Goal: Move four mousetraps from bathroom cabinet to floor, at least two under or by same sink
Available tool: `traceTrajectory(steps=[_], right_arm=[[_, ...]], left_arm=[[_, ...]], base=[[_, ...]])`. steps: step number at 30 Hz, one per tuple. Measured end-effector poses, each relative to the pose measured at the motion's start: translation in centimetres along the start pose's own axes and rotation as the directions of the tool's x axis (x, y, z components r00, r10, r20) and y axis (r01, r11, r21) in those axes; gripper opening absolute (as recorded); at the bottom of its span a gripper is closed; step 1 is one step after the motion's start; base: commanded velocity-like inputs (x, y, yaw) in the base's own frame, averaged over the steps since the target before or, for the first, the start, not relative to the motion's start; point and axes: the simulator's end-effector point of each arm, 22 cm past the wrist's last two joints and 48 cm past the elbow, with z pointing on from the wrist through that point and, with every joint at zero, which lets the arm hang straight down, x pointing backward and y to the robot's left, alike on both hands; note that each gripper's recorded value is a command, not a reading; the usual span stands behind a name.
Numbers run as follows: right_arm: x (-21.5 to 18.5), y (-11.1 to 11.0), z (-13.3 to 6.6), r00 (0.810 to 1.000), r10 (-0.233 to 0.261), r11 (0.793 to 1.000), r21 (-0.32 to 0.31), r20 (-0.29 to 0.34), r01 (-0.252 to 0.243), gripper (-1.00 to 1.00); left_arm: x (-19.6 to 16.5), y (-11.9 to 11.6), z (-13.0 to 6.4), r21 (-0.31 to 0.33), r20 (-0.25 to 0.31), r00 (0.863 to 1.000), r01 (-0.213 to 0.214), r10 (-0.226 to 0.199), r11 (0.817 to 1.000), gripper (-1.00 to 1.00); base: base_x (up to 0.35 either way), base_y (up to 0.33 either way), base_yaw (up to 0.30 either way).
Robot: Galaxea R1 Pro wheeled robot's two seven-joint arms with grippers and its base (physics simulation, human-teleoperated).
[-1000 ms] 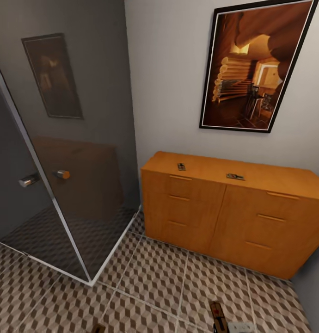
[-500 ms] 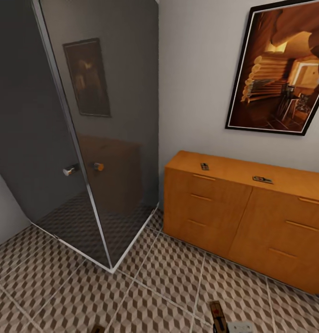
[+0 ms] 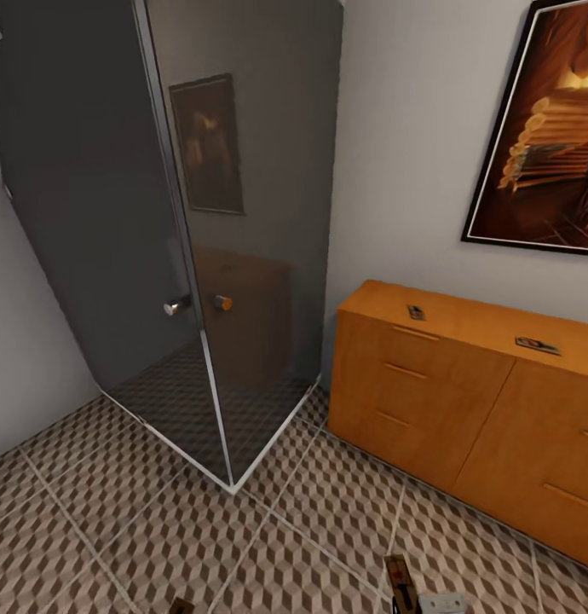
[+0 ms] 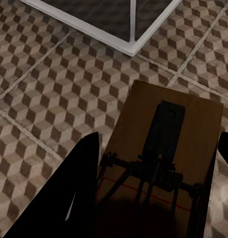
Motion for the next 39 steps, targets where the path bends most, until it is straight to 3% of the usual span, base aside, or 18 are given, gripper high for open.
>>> traceTrajectory(steps=[39], right_arm=[[0.05,0.13,-0.03,1.000,0.001,1.000,-0.001,-0.001,-0.001,-1.00]], left_arm=[[0.01,0.00,-0.01,0.000,0.000,1.000,0.000,0.000,1.000,-1.00]], base=[[0.000,0.000,0.257]])
